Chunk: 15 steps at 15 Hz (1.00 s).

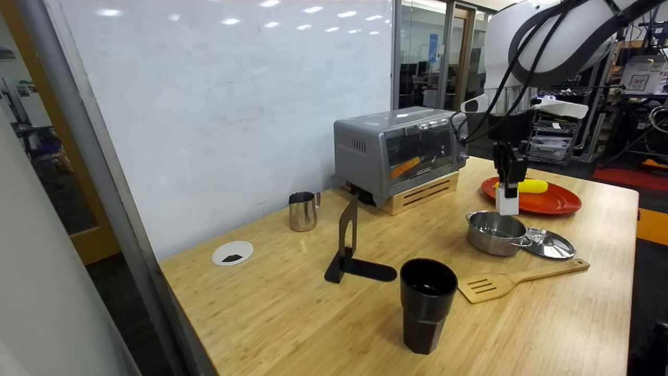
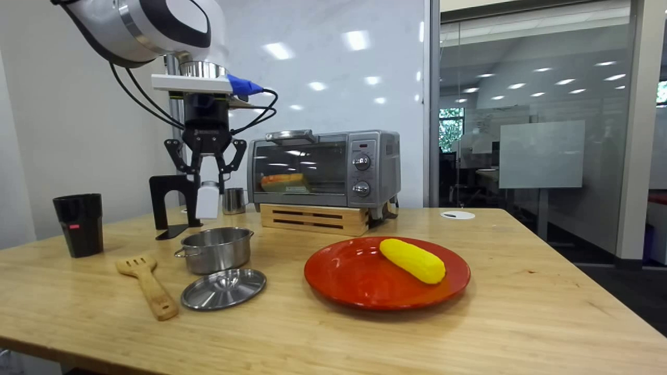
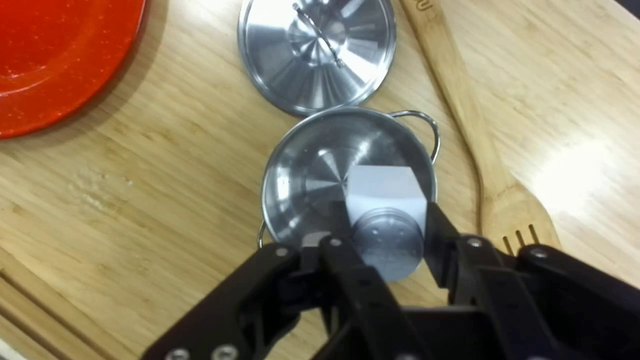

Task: Place the salt shaker in the pot then close the pot

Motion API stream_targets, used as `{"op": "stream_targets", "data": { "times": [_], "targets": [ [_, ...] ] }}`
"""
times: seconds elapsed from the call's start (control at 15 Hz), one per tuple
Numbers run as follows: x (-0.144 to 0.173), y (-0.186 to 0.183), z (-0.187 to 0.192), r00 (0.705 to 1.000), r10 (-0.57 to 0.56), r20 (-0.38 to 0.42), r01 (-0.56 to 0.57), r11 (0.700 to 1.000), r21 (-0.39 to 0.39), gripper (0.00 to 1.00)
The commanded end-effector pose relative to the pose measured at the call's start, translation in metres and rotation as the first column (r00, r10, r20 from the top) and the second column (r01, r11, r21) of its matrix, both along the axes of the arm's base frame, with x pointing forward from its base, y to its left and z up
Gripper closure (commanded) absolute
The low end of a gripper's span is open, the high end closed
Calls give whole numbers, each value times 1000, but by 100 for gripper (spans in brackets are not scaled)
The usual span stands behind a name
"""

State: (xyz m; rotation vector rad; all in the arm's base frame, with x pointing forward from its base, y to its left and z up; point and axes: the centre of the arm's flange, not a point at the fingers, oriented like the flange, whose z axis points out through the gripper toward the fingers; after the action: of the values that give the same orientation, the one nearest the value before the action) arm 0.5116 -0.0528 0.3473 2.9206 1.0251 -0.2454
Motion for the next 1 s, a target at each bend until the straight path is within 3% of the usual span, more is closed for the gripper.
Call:
{"op": "stream_targets", "data": {
  "times": [0.0,0.33,0.93],
  "targets": [
    [3,0,-26,998,19,-63,-21,999,-30,87],
    [14,9,-55,994,47,-101,-57,994,-98,87],
    [30,27,-71,987,131,-96,-150,963,-223,87]
  ]
}}
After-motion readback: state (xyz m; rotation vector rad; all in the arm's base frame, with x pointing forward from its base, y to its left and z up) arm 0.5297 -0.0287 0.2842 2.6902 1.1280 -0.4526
